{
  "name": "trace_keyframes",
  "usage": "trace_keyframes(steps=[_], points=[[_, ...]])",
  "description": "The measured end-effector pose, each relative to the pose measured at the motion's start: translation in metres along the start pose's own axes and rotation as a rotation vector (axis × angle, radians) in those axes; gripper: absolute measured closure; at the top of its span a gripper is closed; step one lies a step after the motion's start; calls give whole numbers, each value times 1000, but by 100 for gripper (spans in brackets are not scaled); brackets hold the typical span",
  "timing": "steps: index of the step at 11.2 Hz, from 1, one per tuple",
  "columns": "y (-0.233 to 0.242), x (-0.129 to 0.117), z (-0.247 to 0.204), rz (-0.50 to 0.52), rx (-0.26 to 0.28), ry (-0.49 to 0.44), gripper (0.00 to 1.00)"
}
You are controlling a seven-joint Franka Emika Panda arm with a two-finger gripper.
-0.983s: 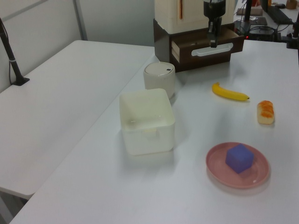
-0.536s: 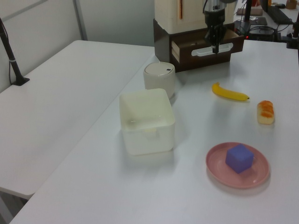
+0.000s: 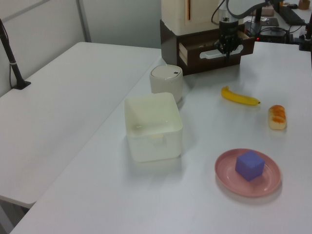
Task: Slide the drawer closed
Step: 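Move the gripper to the open wooden drawer's front and lower it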
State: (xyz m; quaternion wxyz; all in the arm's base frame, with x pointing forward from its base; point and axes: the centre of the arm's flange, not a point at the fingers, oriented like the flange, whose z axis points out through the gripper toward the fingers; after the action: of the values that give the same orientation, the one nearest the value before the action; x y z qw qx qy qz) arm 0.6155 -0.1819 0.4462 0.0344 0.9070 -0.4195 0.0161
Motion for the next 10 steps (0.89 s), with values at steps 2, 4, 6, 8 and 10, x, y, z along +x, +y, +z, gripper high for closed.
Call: trace_keyframes(steps=[2, 4, 6, 8, 10], points=[[15, 13, 4, 55, 22, 30, 100], [16, 13, 9, 80, 31, 38, 100], [19, 20, 10, 96, 58, 78, 100], [24, 31, 14, 105, 74, 120, 100], [21, 39, 23, 101, 81, 153, 100]])
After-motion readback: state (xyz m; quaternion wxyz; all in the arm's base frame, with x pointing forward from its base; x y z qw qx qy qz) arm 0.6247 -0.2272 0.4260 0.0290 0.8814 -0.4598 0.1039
